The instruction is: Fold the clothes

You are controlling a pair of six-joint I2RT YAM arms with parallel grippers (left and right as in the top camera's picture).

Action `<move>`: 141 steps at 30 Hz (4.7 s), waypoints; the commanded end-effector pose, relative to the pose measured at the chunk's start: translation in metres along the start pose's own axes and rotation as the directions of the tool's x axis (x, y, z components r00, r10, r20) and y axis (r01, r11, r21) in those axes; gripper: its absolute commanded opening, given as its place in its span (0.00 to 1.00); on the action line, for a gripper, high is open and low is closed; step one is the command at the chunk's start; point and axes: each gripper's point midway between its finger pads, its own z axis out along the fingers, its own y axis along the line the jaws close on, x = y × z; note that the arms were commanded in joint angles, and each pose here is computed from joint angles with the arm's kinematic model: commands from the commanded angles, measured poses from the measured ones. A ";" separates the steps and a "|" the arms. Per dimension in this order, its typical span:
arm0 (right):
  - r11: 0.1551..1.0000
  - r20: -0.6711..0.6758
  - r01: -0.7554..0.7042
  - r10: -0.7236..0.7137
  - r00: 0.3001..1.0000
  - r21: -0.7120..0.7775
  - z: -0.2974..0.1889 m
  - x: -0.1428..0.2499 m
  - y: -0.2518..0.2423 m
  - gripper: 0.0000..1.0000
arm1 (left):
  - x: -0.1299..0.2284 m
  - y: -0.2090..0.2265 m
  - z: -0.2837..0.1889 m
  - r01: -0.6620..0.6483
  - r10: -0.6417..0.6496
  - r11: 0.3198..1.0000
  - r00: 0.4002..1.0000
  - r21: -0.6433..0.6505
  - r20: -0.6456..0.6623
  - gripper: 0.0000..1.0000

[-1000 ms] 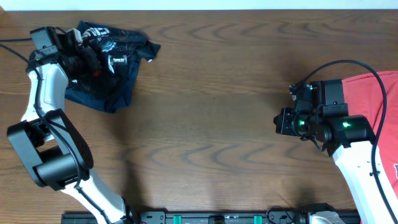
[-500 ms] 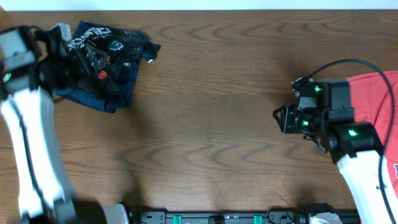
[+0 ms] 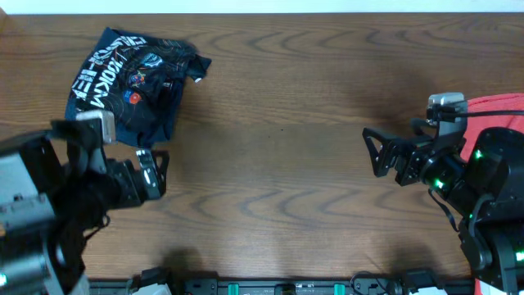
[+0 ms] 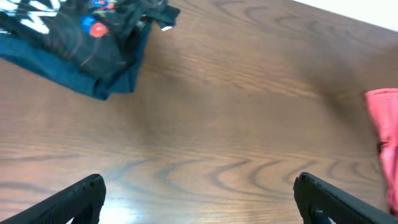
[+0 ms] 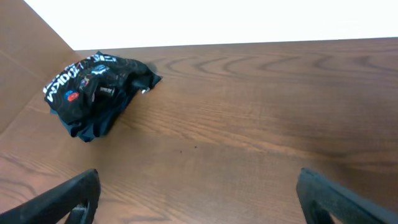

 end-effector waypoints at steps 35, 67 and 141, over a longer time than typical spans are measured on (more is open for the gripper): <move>0.924 0.231 0.359 -0.381 0.895 0.133 -0.042 -0.019 0.000 0.99 | 0.003 0.016 -0.004 -0.023 0.023 0.995 1.000 -0.102 -0.004 0.98; 0.936 0.341 0.334 -0.351 0.872 0.110 0.045 0.154 -0.062 0.99 | 0.003 0.016 -0.004 -0.023 0.023 0.995 1.000 -0.101 -0.004 0.98; 0.936 0.341 0.334 -0.351 0.872 0.110 0.045 0.154 -0.062 0.99 | 0.092 0.021 0.158 -0.414 0.328 0.910 0.681 -0.025 0.655 0.98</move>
